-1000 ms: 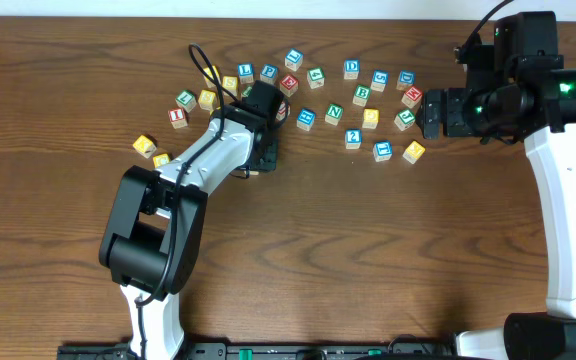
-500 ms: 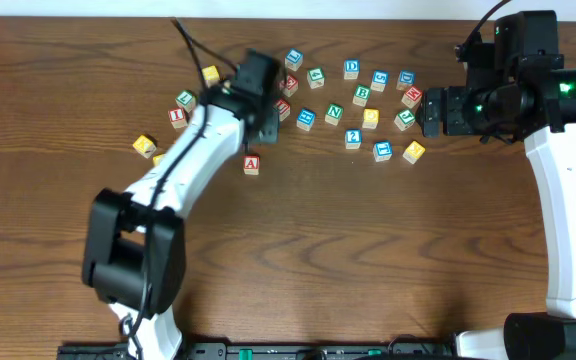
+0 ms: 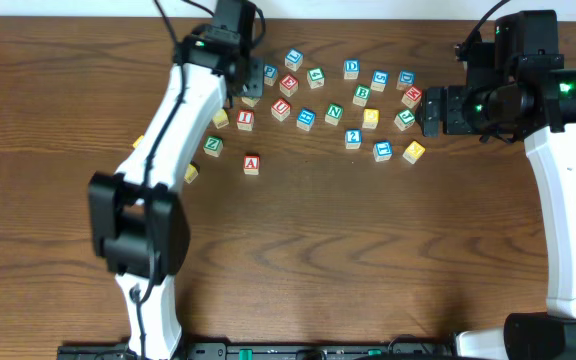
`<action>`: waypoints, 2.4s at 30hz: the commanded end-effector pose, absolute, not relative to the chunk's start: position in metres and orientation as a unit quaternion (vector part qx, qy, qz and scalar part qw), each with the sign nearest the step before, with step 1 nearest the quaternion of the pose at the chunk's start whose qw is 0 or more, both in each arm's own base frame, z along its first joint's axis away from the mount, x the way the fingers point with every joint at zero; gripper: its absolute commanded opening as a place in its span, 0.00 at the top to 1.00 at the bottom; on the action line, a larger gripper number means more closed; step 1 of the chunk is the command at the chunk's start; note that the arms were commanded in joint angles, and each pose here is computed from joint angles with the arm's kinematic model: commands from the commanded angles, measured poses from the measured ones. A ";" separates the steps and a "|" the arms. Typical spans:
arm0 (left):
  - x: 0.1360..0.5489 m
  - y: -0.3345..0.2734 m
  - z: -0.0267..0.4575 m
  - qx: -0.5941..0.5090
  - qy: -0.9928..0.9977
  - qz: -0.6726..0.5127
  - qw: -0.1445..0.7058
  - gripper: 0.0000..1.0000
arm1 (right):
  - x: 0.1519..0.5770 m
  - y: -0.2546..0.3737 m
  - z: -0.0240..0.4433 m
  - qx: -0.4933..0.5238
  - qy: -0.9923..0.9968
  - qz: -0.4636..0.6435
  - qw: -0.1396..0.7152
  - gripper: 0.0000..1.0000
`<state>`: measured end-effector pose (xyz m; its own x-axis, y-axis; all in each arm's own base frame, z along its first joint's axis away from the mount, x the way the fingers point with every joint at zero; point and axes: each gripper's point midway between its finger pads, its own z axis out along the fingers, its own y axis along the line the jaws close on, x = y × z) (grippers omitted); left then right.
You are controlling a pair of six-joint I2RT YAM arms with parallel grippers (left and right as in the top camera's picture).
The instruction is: Spell out AI2
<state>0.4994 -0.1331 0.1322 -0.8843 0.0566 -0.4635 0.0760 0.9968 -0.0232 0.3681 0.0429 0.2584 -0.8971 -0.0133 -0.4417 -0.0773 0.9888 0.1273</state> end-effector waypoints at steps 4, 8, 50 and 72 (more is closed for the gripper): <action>0.506 -0.136 0.082 0.041 0.979 -0.015 0.201 0.53 | 0.367 0.043 0.260 -0.028 0.971 0.075 0.226 0.01; 0.508 -0.136 0.069 0.041 0.980 -0.011 0.195 0.53 | 0.364 0.043 0.258 -0.027 0.973 0.074 0.219 0.01; 0.498 -0.123 0.009 0.029 0.988 0.031 0.147 0.60 | 0.357 0.043 0.255 -0.026 0.976 0.076 0.204 0.01; 0.494 -0.123 0.003 0.030 0.989 0.029 0.139 0.62 | 0.358 0.044 0.256 -0.027 0.975 0.078 0.207 0.01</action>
